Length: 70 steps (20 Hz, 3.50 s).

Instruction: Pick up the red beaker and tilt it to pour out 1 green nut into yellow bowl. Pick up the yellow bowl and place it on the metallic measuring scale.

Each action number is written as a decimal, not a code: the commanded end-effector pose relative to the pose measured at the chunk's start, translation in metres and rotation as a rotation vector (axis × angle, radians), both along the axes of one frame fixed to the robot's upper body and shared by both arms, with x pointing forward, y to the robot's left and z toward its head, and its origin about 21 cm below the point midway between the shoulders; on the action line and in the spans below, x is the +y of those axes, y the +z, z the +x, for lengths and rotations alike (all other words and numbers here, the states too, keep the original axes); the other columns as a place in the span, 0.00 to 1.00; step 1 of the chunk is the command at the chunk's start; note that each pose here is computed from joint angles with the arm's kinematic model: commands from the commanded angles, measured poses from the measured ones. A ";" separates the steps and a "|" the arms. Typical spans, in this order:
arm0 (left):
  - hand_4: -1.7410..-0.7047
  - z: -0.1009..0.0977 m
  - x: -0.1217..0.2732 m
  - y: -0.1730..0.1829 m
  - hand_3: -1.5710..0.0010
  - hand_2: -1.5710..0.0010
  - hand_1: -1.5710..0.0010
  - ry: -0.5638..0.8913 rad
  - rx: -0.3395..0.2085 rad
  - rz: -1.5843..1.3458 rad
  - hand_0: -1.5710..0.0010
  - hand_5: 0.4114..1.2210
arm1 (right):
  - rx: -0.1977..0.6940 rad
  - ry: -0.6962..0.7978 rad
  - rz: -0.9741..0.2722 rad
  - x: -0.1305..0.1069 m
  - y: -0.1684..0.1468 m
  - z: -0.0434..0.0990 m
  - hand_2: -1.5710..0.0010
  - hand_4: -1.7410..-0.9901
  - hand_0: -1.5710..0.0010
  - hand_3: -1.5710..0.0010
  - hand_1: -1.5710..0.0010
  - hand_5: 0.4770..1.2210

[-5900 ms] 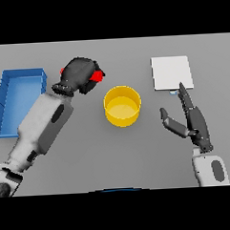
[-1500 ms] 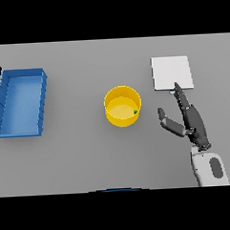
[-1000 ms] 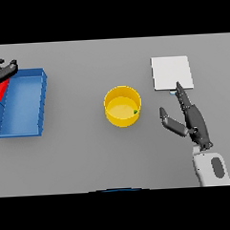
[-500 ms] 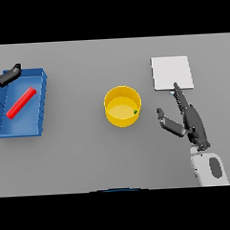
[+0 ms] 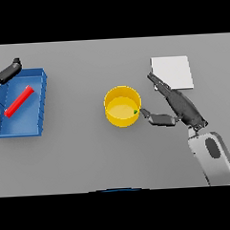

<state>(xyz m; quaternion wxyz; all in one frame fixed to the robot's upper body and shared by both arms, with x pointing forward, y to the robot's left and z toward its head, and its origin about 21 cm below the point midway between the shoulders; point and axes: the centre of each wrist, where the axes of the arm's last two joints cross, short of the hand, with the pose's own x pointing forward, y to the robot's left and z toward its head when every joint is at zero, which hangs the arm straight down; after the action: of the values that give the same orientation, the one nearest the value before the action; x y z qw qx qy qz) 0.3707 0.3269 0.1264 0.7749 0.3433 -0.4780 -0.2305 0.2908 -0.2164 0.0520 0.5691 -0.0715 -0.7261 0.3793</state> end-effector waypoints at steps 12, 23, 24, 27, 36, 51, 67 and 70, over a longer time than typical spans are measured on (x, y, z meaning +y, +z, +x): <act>0.95 -0.004 0.005 -0.007 1.00 1.00 1.00 -0.013 -0.012 -0.032 1.00 0.38 | -0.090 0.383 -0.591 0.051 0.026 0.035 1.00 0.70 1.00 1.00 1.00 0.21; 0.91 -0.003 0.004 -0.005 1.00 1.00 1.00 -0.013 -0.036 -0.066 1.00 0.39 | -0.056 0.528 -0.739 0.070 0.013 0.052 1.00 0.65 1.00 1.00 1.00 0.26; 0.91 -0.002 0.008 -0.005 1.00 1.00 1.00 -0.011 -0.034 -0.064 1.00 0.39 | -0.050 0.541 -0.749 0.069 0.011 0.051 1.00 0.65 1.00 1.00 1.00 0.26; 0.91 -0.004 0.004 -0.008 1.00 1.00 1.00 -0.021 -0.031 -0.075 1.00 0.39 | -0.011 0.548 -0.788 0.076 0.004 0.053 1.00 0.62 1.00 1.00 1.00 0.28; 0.92 -0.006 0.003 -0.004 1.00 1.00 1.00 -0.016 -0.032 -0.053 1.00 0.39 | 0.007 0.588 -0.774 0.081 -0.012 0.058 0.98 0.60 1.00 0.96 1.00 0.35; 0.92 -0.003 0.001 -0.005 1.00 1.00 1.00 -0.014 -0.036 -0.055 1.00 0.39 | 0.026 0.595 -0.806 0.078 -0.004 0.056 0.13 0.09 0.11 0.28 0.13 0.96; 0.91 -0.006 0.008 0.002 1.00 1.00 1.00 -0.019 -0.063 -0.050 1.00 0.41 | -0.005 0.456 -0.832 0.057 0.065 0.073 0.00 0.02 0.00 0.19 0.01 1.00; 0.92 -0.005 0.008 0.002 1.00 1.00 1.00 -0.023 -0.060 -0.052 1.00 0.42 | -0.035 0.385 -0.860 0.045 0.077 0.085 0.00 0.02 0.04 0.16 0.01 1.00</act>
<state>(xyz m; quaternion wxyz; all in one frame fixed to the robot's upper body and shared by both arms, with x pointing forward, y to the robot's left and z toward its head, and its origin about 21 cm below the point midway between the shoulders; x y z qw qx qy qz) 0.3652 0.3347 0.1283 0.7665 0.3245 -0.5104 -0.2161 0.3756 -0.1721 0.1291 0.3958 -0.1737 -0.5117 0.7425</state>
